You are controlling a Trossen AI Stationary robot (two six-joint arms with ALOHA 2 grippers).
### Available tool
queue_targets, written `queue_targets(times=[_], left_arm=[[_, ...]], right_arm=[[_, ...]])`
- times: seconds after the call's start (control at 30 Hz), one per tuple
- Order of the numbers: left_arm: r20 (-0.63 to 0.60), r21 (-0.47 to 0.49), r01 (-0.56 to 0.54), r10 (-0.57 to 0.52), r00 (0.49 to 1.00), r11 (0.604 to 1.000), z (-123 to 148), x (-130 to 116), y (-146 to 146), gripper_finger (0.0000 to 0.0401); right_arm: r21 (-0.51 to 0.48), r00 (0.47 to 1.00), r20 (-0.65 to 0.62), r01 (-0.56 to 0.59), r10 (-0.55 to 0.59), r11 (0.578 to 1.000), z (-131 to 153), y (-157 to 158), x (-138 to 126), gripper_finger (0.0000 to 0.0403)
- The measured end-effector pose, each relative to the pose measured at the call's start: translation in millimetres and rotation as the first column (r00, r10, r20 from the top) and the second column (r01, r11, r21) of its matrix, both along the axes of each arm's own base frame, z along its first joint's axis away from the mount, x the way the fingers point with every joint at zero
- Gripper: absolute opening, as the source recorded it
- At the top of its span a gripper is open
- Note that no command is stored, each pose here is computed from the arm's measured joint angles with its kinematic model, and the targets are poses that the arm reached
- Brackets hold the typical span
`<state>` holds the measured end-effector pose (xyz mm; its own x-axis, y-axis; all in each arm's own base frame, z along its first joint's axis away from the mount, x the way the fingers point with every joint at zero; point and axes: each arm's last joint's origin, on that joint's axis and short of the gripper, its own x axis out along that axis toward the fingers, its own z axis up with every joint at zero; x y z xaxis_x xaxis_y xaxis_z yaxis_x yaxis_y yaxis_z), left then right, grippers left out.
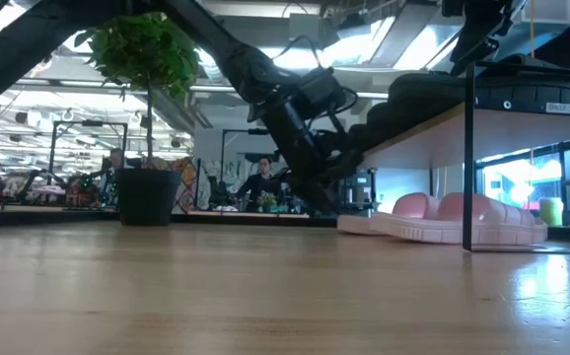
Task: Pick and place slides into the shelf
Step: Put the pink slide under the shelf, then return to Home Position
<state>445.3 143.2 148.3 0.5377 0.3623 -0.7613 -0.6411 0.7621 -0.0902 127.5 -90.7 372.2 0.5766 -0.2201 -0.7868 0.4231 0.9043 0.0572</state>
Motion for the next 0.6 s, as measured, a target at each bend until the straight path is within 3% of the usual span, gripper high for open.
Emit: queue_targets(times=[0.4,0.6], left_arm=[[-0.001,0.001,0.003,-0.003,1.0,1.0,1,0,-1,0.0103],[0.017,0.018,0.001,-0.001,1.0,1.0,29,-3,0,0.0103]], right_arm=[[0.002,1.0,-0.003,-0.001,0.001,1.0,0,0,0,0.0275],[0.004,1.0,-0.006,-0.001,0.001,1.0,0,1,-1,0.0275]])
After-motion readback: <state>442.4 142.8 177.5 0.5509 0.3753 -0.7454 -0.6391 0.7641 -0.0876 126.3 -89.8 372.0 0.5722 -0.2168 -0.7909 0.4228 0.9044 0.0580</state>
